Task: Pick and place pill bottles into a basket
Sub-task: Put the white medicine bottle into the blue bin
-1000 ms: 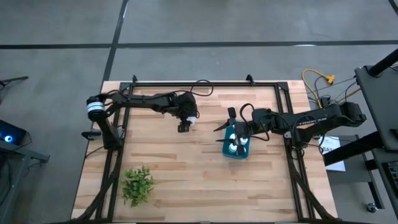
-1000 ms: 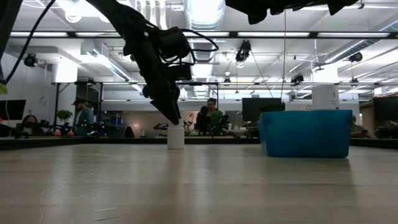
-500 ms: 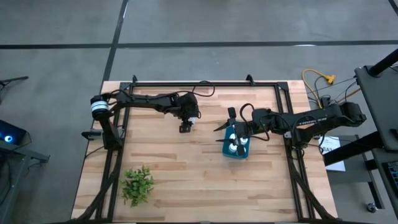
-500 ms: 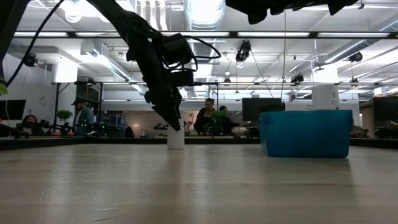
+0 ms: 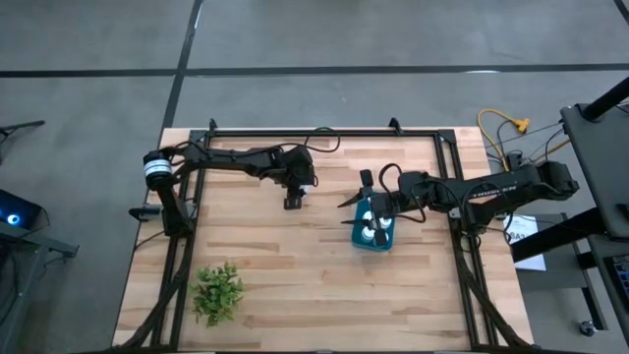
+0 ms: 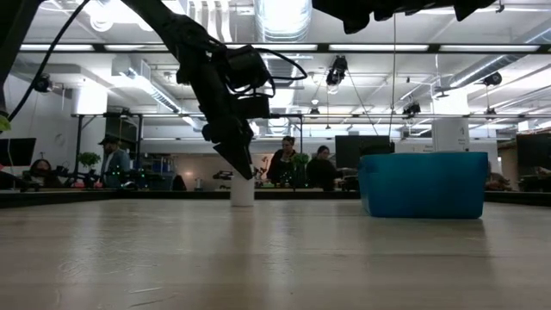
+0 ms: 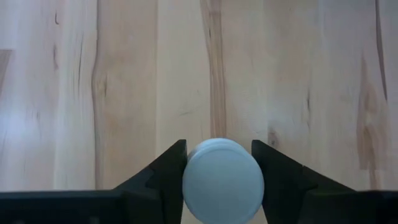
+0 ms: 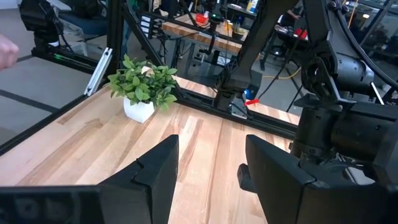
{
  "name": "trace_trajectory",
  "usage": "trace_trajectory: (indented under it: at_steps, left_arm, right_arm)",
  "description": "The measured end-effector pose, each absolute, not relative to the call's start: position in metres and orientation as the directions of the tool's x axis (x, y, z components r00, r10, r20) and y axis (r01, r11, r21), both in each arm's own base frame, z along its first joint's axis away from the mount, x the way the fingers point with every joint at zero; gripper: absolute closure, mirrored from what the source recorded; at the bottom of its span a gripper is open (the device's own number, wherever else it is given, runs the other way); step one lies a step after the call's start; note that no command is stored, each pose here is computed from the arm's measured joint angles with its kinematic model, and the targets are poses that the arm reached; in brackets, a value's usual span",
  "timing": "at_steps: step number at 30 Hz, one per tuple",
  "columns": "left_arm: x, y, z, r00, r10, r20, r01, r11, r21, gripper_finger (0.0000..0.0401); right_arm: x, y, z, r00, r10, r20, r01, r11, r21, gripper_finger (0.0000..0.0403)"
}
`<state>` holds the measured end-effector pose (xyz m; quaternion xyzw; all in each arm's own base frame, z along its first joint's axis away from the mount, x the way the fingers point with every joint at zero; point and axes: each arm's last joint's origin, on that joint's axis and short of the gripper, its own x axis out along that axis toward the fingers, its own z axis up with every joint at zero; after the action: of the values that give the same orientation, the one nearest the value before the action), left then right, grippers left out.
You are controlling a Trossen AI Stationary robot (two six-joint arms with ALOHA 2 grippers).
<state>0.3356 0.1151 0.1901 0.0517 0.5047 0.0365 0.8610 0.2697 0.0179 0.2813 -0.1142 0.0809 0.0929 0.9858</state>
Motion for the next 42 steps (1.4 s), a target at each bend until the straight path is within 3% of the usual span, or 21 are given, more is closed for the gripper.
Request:
trace_trajectory:
  at_steps: [8, 16, 29, 35, 42]
  left_arm:
    - [0.333, 0.114, 0.194, 0.481, 0.113, -0.869, -0.028, 0.993, 0.114, 0.026]
    - [0.33, 0.108, 0.219, 0.573, 0.058, -0.818, -0.114, 0.993, -0.009, 0.026]
    - [0.315, 0.08, 0.292, 0.837, -0.029, -0.547, -0.124, 0.963, -0.241, 0.026]
    - [0.306, 0.061, 0.318, 0.911, -0.057, -0.408, -0.062, 0.96, -0.273, 0.026]
    - [0.294, 0.051, 0.315, 0.958, -0.068, -0.28, -0.025, 0.949, -0.315, 0.026]
  right_arm:
    - [0.27, 0.018, 0.281, 0.97, 0.165, -0.181, -0.202, 0.957, -0.211, 0.0225]
    - [0.27, 0.018, 0.281, 0.97, 0.165, -0.181, -0.203, 0.955, -0.217, 0.0225]
    - [0.269, 0.029, 0.281, 0.966, 0.188, -0.18, -0.238, 0.917, -0.319, 0.0225]
    - [0.268, 0.037, 0.282, 0.981, 0.069, -0.179, -0.141, 0.894, -0.425, 0.0225]
    - [0.268, 0.048, 0.293, 0.989, -0.013, -0.15, -0.066, 0.856, -0.513, 0.0219]
